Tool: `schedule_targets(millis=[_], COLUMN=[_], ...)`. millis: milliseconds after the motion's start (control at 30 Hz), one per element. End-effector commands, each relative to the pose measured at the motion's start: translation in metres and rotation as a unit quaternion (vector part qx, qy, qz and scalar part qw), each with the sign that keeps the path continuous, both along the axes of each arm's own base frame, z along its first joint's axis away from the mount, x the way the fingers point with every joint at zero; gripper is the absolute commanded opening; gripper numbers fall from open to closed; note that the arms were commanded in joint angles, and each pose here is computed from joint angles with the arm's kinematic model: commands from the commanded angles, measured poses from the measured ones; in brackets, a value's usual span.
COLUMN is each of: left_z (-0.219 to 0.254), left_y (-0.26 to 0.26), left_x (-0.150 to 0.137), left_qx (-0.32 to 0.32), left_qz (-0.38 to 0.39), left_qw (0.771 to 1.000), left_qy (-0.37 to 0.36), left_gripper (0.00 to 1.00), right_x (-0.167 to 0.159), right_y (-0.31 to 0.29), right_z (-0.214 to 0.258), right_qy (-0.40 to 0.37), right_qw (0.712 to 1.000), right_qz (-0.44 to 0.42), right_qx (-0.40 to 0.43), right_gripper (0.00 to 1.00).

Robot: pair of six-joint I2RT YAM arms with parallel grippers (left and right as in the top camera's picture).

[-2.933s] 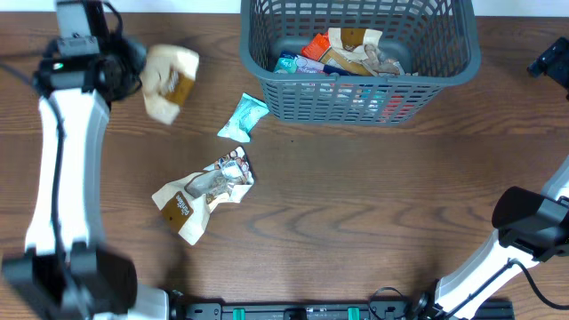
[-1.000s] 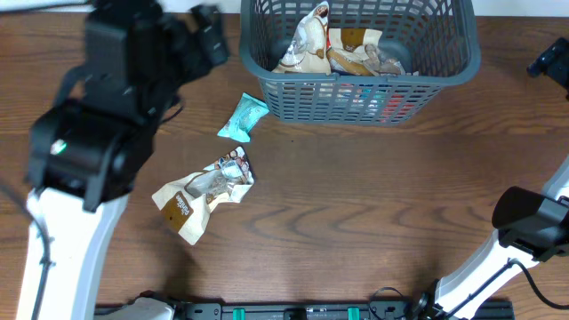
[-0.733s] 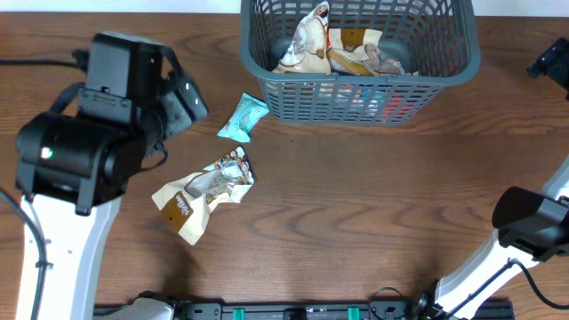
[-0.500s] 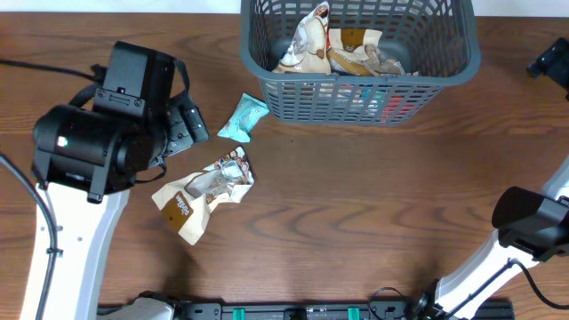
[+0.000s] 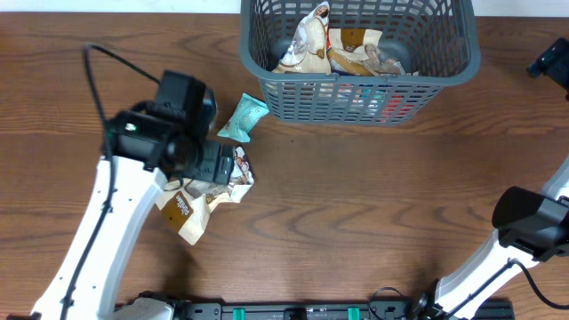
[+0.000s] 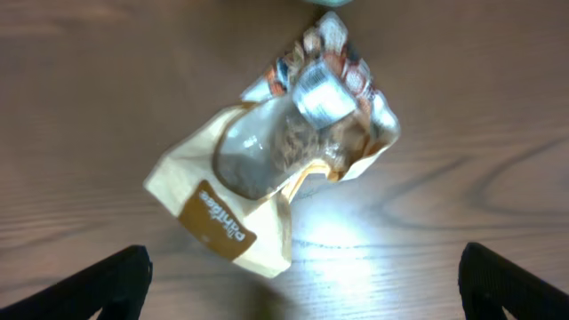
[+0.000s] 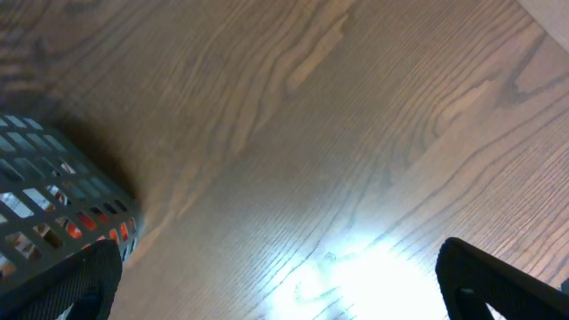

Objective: Pack container
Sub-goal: 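Lower the left gripper onto the crumpled pouch at center and grasp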

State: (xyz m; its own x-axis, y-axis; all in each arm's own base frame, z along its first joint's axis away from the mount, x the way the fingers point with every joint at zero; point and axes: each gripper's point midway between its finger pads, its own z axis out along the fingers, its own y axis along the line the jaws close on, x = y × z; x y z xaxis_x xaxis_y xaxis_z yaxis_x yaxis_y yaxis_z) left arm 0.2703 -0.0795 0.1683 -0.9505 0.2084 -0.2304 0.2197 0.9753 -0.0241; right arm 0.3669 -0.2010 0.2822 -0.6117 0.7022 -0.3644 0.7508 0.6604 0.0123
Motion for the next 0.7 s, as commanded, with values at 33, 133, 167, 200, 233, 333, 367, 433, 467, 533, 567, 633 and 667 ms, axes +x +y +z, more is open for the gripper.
schedule_targets(millis=[33,133,167,200,233,333,367,433,467,533,567,633,667], left_z=[-0.039,-0.056,-0.063,-0.068,-0.073,-0.094,-0.100,-0.111,-0.116,-0.122,-0.123,-0.124,-0.123], left_y=[-0.010,-0.015,-0.015,-0.014,-0.013,-0.010,-0.009,-0.006,-0.005,-0.002,-0.001,0.002,0.003], left_x=[-0.010,-0.001,0.000,-0.001,-0.002,-0.004,-0.006,-0.008,-0.009,-0.009,-0.008,-0.006,-0.005], left_qx=[-0.037,-0.055,-0.056,-0.055,-0.053,-0.054,-0.055,-0.057,-0.057,-0.058,-0.058,-0.058,-0.057], left_qz=[-0.023,0.001,0.003,0.003,0.004,0.015,0.022,0.040,0.047,0.060,0.063,0.065,0.060], left_qw=[0.999,0.998,0.998,0.998,0.999,0.998,0.998,0.997,0.997,0.996,0.996,0.996,0.996], left_qy=[0.027,0.010,0.008,0.008,0.009,0.013,0.015,0.021,0.023,0.025,0.025,0.023,0.021], left_gripper=[0.99,0.99,0.99,0.99,0.99,0.99,0.99,0.99,0.99,0.99,0.99,0.99,0.99], right_x=[-0.003,-0.003,-0.003,-0.003,-0.003,-0.003,-0.003,-0.003,-0.003,-0.003,-0.003,-0.003,-0.003], right_y=[-0.004,-0.004,-0.004,-0.004,-0.004,-0.004,-0.004,-0.004,-0.004,-0.004,-0.004,-0.004,-0.004], right_z=[0.000,0.000,0.000,0.000,0.000,0.000,0.000,0.000,0.000,0.000,0.000,0.000,0.000], right_qy=[0.007,0.007,0.007,0.007,0.007,0.007,0.007,0.007,0.007,0.007,0.007,0.007,0.007], right_qw=[1.000,1.000,1.000,1.000,1.000,1.000,1.000,1.000,1.000,1.000,1.000,1.000,1.000], right_qz=[0.000,0.000,0.001,0.000,0.000,0.001,0.000,0.000,0.001,0.000,0.000,0.001,0.000], right_qx=[-0.008,-0.008,-0.008,-0.008,-0.008,-0.008,-0.008,-0.008,-0.008,-0.008,-0.008,-0.008,-0.008], right_gripper=[0.99,0.99,0.99,0.99,0.99,0.99,0.99,0.99,1.00,0.99,0.99,0.99,0.99])
